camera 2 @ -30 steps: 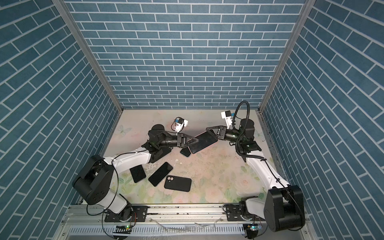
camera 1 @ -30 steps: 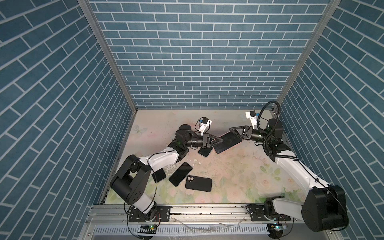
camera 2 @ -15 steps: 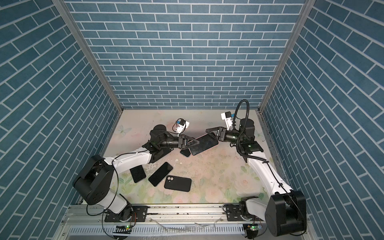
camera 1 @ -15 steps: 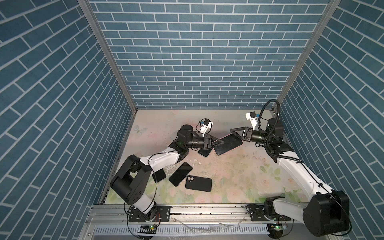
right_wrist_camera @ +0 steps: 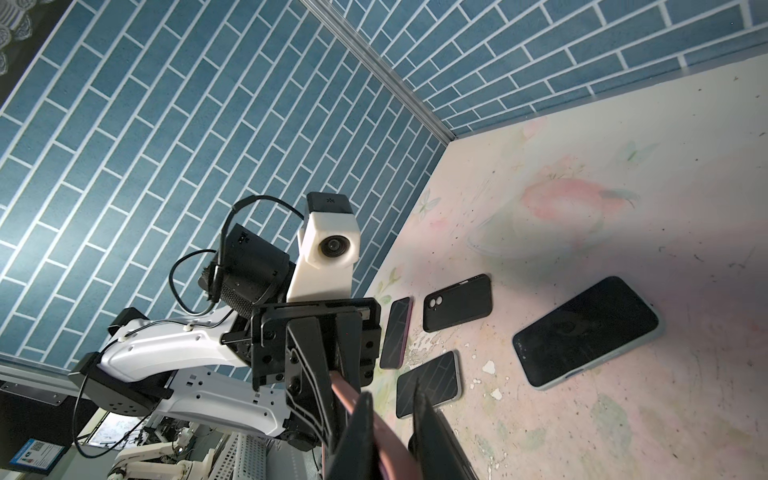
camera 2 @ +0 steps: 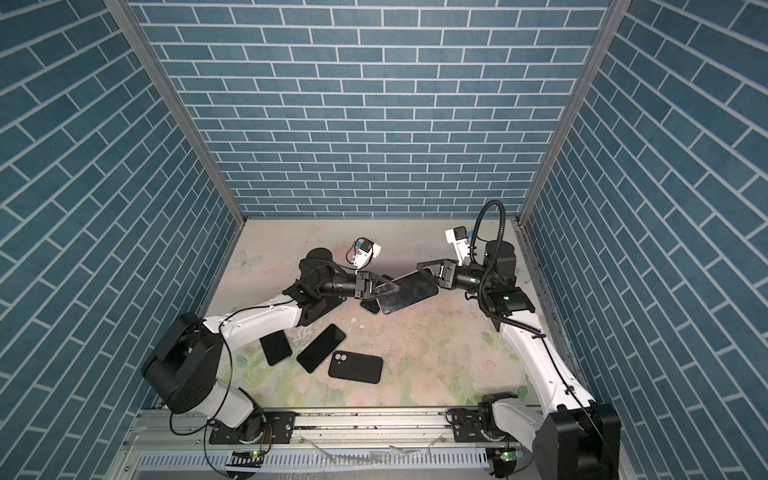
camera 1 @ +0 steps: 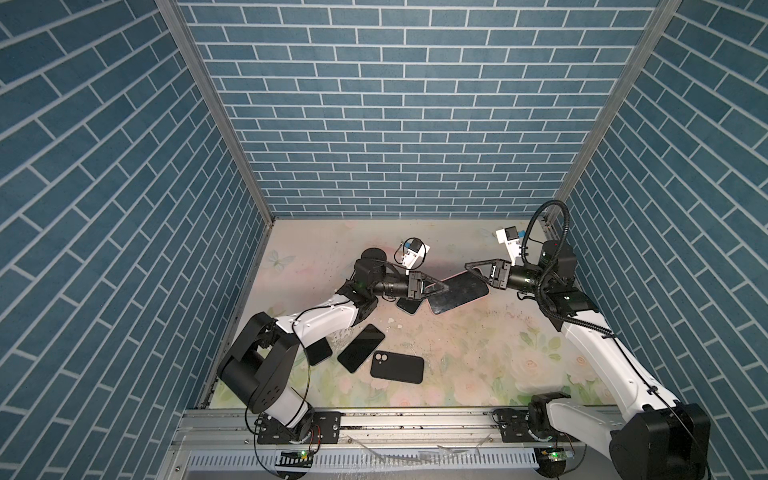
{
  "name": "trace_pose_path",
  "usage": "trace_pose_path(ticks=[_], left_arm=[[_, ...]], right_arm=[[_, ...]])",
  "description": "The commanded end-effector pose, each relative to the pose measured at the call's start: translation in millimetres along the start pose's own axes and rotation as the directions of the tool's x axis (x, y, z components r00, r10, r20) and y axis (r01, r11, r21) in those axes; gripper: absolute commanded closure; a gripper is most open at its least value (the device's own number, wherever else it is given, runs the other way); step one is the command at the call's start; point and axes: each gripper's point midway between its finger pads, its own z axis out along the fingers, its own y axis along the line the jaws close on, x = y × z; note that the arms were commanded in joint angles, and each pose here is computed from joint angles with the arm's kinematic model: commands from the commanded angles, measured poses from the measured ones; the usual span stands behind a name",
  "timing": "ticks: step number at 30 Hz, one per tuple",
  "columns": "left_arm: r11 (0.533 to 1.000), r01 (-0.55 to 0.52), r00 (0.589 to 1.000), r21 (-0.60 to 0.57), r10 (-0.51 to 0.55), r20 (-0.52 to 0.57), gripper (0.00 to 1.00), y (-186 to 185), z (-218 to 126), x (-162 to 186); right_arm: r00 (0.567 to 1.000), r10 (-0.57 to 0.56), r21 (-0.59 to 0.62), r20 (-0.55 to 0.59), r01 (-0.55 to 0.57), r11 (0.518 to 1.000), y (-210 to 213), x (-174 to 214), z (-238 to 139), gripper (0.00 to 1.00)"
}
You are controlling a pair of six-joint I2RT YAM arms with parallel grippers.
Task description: Put the phone into the phone case
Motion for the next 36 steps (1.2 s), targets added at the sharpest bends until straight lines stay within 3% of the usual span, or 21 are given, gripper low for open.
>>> trace_pose_path(ticks=[1, 3, 4, 5, 7, 10, 15, 20, 25, 29, 31, 33, 36], left_arm=[[0.998, -0.01, 0.998, -0.06, 0.014, 0.062, 0.94, 5, -2, -14], [0.998, -0.014, 0.998, -0.063, 0.019, 0.065, 0.94, 4, -3, -15], [0.998, -0.018, 0.997, -0.066, 0.022, 0.068, 0.94, 3, -4, -15], [0.997, -0.021, 0.997, -0.068, 0.025, 0.07, 0.94, 2, -4, -16], [0.997, -0.025, 0.996, -0.074, 0.031, 0.08, 0.94, 1, -5, -18], [0.996, -0.031, 0.996, -0.079, 0.037, 0.087, 0.94, -1, -6, -20], [0.996, -0.029, 0.995, -0.083, 0.036, 0.093, 0.94, 0, -6, -23], [0.996, -0.019, 0.995, -0.089, 0.028, 0.096, 0.95, 4, -6, -24], [0.996, -0.02, 0.995, -0.087, 0.028, 0.094, 0.95, 2, -5, -25], [0.996, -0.031, 0.994, -0.084, 0.039, 0.098, 0.94, -2, -6, -28], [0.996, -0.035, 0.994, -0.081, 0.043, 0.101, 0.95, -5, -6, -29], [0.996, -0.041, 0.993, -0.079, 0.049, 0.109, 0.95, -8, -7, -32], [0.996, -0.049, 0.992, -0.073, 0.057, 0.111, 0.94, -12, -7, -34]], right_arm=[[0.999, -0.034, 0.034, 0.018, 0.033, 0.999, 0, 1, -2, 1.0], [0.999, -0.049, 0.066, 0.016, 0.048, 0.997, -2, 3, -5, 1.0], [0.998, -0.055, 0.077, 0.013, 0.054, 0.996, -3, 4, -6, 0.95], [0.998, -0.059, 0.088, 0.005, 0.059, 0.994, -2, 6, -8, 0.81], [0.998, -0.065, 0.096, -0.011, 0.066, 0.993, 0, 9, -10, 0.63], [0.997, -0.05, 0.047, -0.051, 0.053, 0.998, 9, 17, -10, 0.54], [0.994, 0.024, -0.01, -0.11, -0.025, 1.0, 8, 34, -8, 0.61], [0.997, 0.017, 0.009, -0.073, -0.016, 1.0, 5, 35, -10, 0.85], [0.998, 0.02, 0.052, -0.053, -0.018, 0.998, -3, 36, -11, 1.0], [0.998, 0.029, 0.083, -0.049, -0.025, 0.996, -9, 37, -12, 0.97], [0.998, 0.039, 0.084, -0.056, -0.034, 0.996, -9, 39, -12, 0.76], [0.996, 0.055, 0.079, -0.067, -0.05, 0.996, -9, 43, -12, 0.63], [0.994, 0.08, 0.05, -0.075, -0.076, 0.996, -6, 49, -12, 0.6]])
